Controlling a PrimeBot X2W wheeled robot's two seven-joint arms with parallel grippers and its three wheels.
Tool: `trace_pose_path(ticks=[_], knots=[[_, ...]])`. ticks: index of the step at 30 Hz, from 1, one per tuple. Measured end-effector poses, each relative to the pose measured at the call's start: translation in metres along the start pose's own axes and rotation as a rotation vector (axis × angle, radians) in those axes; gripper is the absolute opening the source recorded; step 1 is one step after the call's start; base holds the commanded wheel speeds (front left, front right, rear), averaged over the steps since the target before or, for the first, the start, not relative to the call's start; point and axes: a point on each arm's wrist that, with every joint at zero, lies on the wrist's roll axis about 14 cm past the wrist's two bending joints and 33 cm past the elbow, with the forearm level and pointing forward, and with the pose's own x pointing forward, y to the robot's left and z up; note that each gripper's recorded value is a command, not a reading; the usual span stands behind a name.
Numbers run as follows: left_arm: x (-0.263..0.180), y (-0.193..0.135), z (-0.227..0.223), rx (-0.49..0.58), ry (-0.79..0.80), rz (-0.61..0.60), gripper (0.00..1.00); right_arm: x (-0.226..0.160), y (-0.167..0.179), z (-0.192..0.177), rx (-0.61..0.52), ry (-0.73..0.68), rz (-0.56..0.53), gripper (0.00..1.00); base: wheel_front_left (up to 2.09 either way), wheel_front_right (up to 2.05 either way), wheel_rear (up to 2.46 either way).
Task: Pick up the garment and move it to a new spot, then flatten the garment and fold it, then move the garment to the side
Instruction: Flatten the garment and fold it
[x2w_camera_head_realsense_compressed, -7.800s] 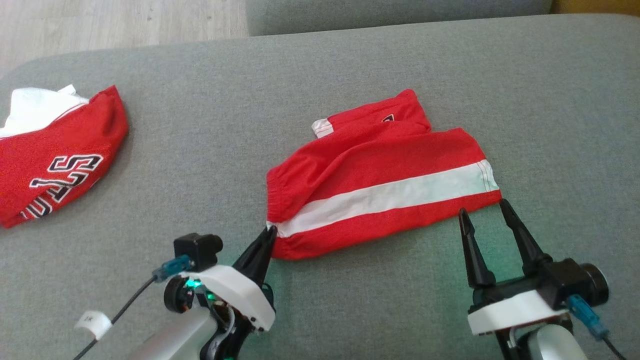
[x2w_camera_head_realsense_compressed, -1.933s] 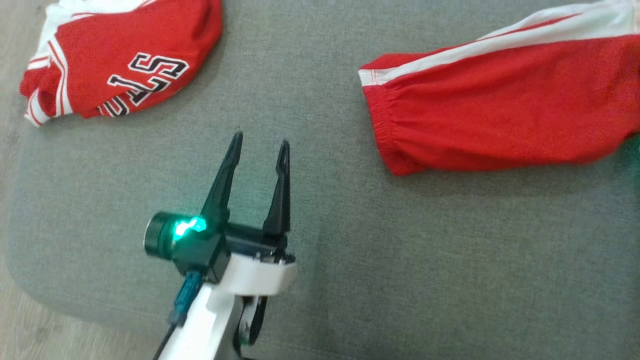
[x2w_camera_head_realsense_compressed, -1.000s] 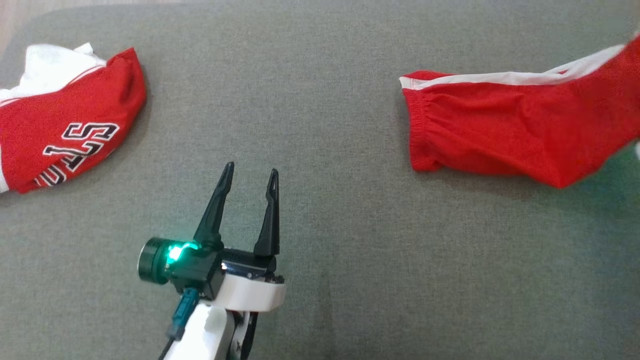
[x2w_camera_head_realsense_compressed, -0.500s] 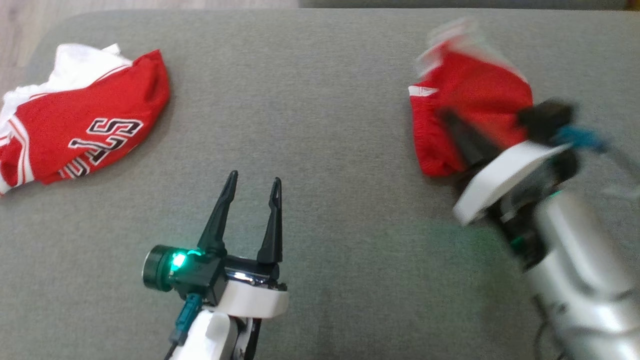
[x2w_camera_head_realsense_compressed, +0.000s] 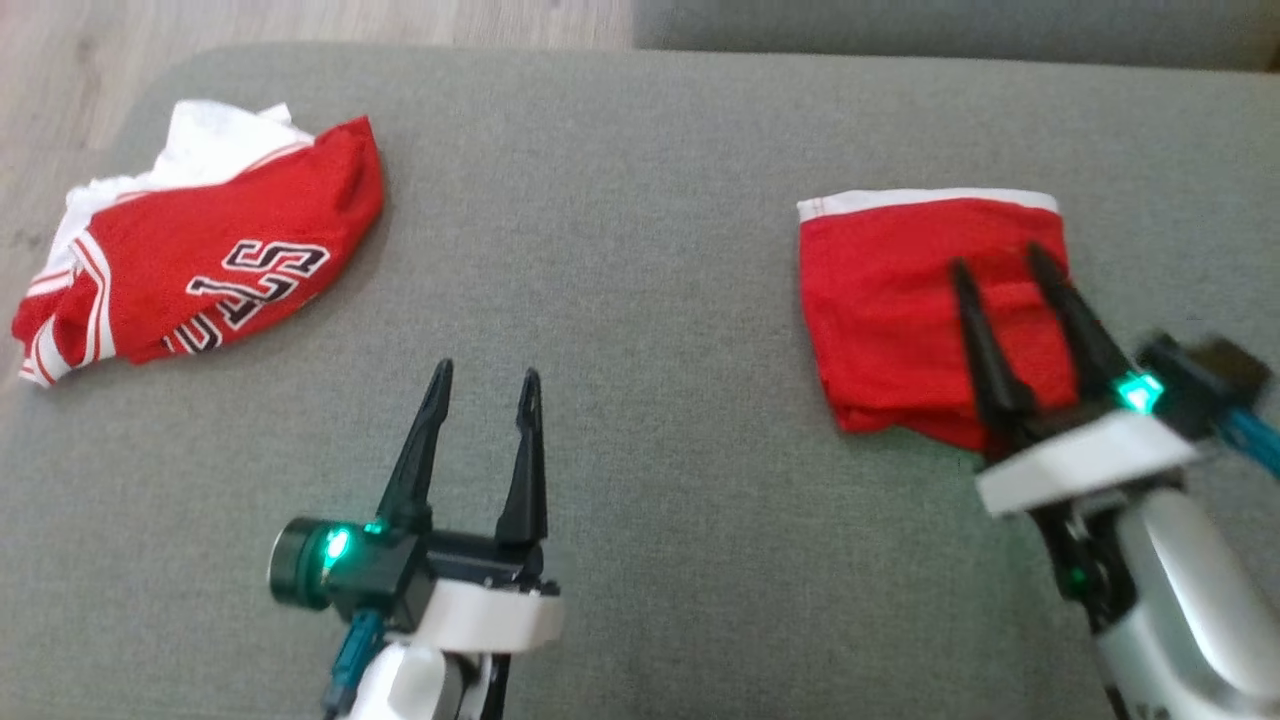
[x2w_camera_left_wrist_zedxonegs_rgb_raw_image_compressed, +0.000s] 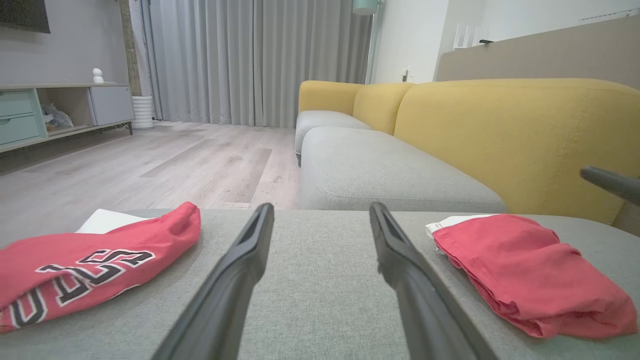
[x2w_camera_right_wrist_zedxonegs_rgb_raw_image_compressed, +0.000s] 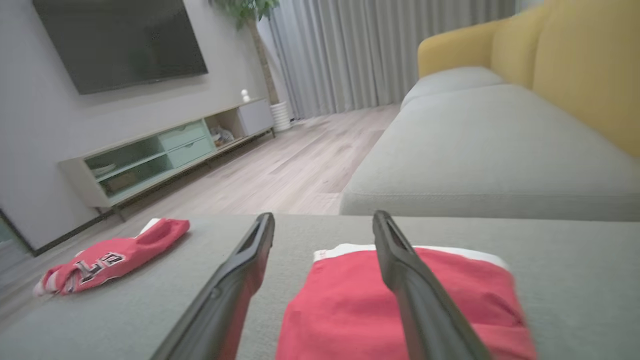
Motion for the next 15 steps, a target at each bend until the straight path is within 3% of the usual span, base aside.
trace_pose_path(ticks=[7,15], knots=[[-0.02,0.011,0.008,-0.005,-0.021,0.051,1.0,-0.044,-0.029,0.001,-0.064,-0.07,-0.129,1.0,0.0,0.0,0.0],[-0.051,0.014,0.004,0.018,-0.005,0.067,1.0,-0.091,-0.029,-0.015,-0.061,-0.038,-0.212,1.0,0.0,0.0,0.0]])
